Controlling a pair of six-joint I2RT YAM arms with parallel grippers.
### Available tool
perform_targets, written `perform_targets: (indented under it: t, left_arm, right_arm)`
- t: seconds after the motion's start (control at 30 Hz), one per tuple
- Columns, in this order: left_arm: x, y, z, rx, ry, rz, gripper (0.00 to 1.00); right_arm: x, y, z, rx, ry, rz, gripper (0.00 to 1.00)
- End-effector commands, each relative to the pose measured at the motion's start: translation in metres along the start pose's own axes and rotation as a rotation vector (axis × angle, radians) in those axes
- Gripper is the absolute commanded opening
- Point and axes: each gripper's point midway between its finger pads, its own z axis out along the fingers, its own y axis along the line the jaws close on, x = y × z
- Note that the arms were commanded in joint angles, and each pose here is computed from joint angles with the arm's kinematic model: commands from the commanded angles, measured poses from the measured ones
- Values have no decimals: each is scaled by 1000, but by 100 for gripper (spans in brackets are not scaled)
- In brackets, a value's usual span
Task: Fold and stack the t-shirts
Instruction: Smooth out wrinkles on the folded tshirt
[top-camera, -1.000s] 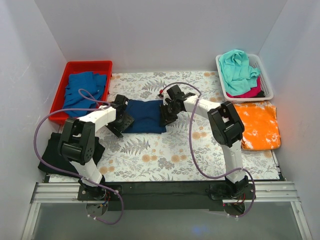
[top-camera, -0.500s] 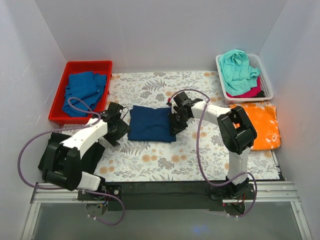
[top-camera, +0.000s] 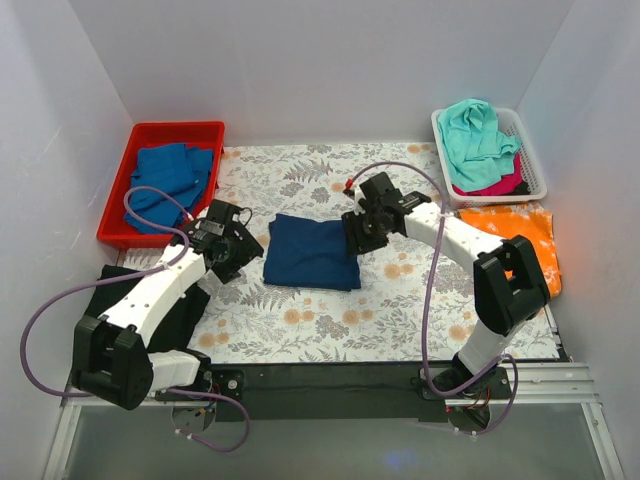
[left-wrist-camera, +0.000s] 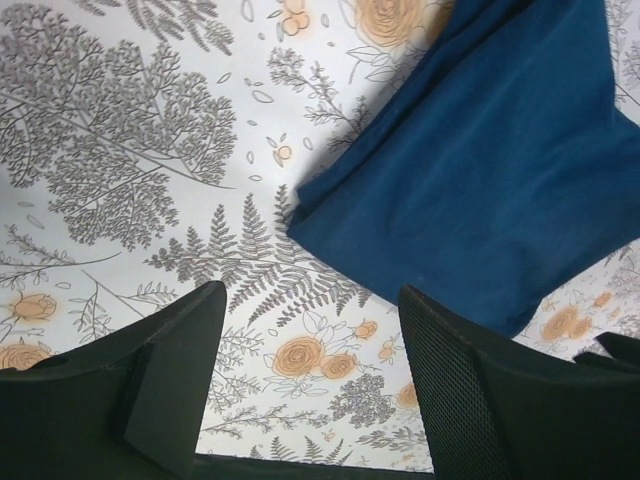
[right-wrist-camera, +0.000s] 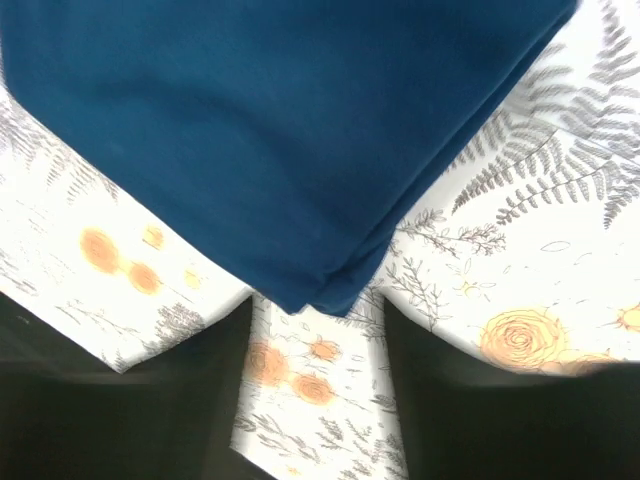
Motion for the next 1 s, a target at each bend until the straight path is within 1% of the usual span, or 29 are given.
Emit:
perform_targets:
  t: [0.0, 0.07, 0.1, 0.13, 0.17, 0.2, 0.3, 0.4, 0.53, 0.7, 0.97]
  left_arm:
    - [-12, -26, -10, 84, -21, 58, 69]
    - [-17, -31, -13, 100, -38, 61, 71]
    - [-19, -34, -15, 113, -47, 66, 71]
    - [-22, -37, -19, 127, -59, 67, 73]
    - [-24, -39, -21, 142, -67, 69, 73]
    - [-26, -44, -24, 164, -76, 72, 74]
    - [-29, -49, -32, 192, -84, 84, 75]
    - [-29, -49, -34, 183, -73, 86, 76]
    - [-35, -47, -40, 181, -100, 67, 76]
    - [-46, -43, -51, 185, -140, 43, 78]
    - [-53, -42, -60, 206, -148, 31, 79]
  right_arm:
    - [-40, 5, -26, 14, -149, -28, 69]
    - [-36, 2, -23, 2, -152, -6, 83]
    - [-39, 2, -22, -14, -175, -1, 91]
    - [-37, 7, -20, -63, -175, 11, 93]
    - [-30, 1, -17, -77, -164, 36, 95]
    - [-35, 0, -16, -92, -194, 46, 95]
    - [-28, -4, -12, -151, -201, 94, 95]
    - [-28, -3, -4, -218, -220, 117, 95]
    - [-18, 2, 7, -275, -204, 128, 92]
    - [-9, -3, 25, -281, -174, 167, 87]
    - [0, -13, 41, -263, -142, 208, 86]
